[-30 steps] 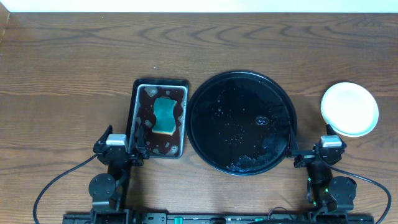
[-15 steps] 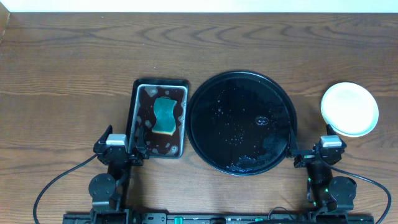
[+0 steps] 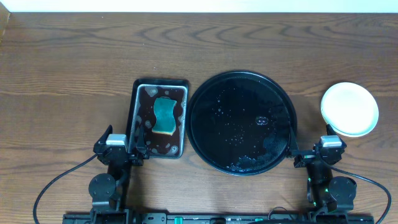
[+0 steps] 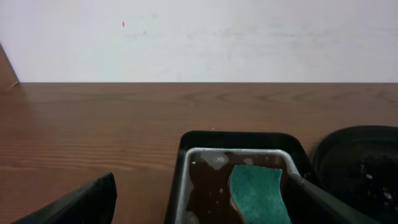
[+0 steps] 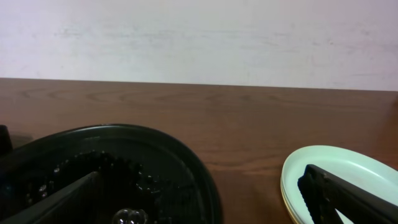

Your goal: Clean dirty plates on tray and stack at the side

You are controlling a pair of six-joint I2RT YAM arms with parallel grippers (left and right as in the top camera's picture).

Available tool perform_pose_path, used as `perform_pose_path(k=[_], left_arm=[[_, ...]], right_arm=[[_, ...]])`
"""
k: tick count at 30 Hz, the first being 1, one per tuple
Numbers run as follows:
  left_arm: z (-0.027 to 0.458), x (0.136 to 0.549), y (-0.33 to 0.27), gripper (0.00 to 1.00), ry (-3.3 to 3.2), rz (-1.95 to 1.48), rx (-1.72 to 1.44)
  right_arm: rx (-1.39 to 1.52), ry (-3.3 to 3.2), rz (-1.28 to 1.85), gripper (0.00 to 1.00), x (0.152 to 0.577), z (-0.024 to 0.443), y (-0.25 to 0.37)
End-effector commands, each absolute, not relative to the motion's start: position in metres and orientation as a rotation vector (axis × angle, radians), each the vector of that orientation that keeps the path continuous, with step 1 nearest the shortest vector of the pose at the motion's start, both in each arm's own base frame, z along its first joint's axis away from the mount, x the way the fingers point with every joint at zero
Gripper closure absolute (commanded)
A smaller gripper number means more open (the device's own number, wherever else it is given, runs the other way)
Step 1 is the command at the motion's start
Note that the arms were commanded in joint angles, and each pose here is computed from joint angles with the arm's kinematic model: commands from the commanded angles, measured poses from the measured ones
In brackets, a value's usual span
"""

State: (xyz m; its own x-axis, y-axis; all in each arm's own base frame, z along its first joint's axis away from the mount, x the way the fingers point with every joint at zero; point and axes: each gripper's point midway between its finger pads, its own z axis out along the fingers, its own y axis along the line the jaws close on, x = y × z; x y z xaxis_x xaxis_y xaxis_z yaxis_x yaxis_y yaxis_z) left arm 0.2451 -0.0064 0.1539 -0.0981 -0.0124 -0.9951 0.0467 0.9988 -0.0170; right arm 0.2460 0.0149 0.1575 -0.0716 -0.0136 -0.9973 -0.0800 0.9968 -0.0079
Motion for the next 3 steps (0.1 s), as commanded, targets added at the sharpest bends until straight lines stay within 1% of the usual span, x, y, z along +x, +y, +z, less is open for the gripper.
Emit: perform_pose_path(k=[1, 3], left_arm=[[0.1394, 0.2439, -0.01, 0.14, 1.714, -0.058, 0.051], [0.1394, 0.2439, -0.01, 0.14, 1.714, -0.058, 0.051]], right_arm=[[-0.086, 1.642, 0.05, 0.01, 0.2457, 0.1571, 0.0166], [-0.086, 1.642, 0.049, 0.01, 0.2457, 0.1571, 0.0166]])
